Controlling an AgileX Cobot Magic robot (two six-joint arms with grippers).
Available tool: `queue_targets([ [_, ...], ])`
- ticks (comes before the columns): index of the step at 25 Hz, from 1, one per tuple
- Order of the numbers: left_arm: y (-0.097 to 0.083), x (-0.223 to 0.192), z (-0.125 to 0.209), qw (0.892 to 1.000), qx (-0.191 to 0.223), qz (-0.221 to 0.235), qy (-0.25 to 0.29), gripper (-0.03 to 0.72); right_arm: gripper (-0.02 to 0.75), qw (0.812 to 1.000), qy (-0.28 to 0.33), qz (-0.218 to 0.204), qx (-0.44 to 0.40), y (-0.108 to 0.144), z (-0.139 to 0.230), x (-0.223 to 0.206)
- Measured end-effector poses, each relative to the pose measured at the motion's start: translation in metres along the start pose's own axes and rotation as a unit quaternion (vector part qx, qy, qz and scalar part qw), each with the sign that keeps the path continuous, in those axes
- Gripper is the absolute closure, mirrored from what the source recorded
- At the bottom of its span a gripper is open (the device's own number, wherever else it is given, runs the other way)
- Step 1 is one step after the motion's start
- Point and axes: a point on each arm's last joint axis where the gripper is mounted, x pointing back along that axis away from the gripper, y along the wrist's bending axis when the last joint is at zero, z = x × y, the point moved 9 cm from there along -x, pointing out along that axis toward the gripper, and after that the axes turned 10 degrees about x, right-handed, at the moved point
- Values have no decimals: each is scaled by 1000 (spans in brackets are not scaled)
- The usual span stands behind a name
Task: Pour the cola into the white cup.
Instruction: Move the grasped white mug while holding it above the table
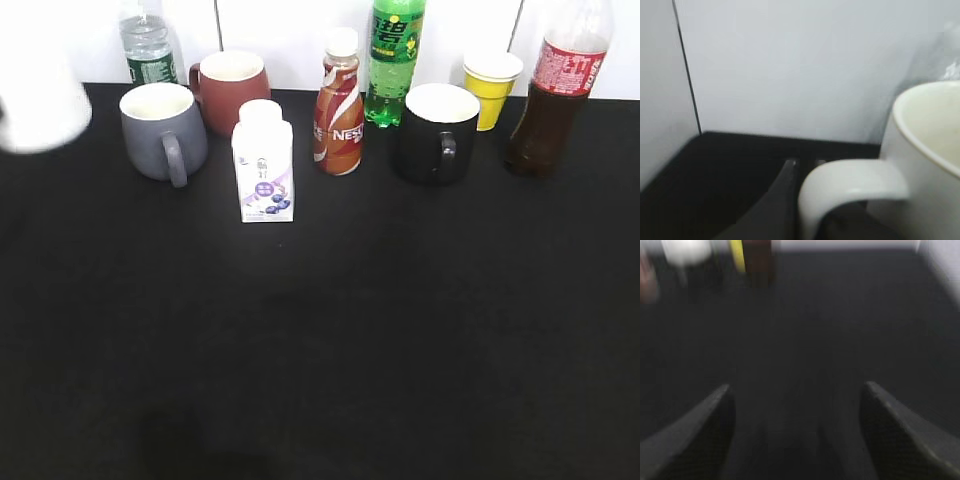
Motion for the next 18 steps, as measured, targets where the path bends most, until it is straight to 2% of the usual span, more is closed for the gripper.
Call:
queue_targets([
  [2,-9,34,1,1000,-16,20,8,644,153,996,-93,12,0,-5,-40,-14],
  [4,-12,60,11,999,13,26,24,644,153,993,-117,16,0,-6,-46,-53],
  [6,-28,74,30,996,15,69,51,644,153,991,-135,17,-5,-6,-48,-94],
  [11,-96,88,40,980,-2,190,63,645,153,992,-125,10,15,-2,-37,-193],
  [13,-117,94,52,971,-3,223,81,645,153,992,-121,-16,41,11,-25,-224],
  [16,-130,97,66,964,-2,246,98,645,153,993,-94,-55,38,41,-6,-267],
  [18,-133,94,64,964,8,253,81,645,150,994,-97,-47,24,48,5,-293],
])
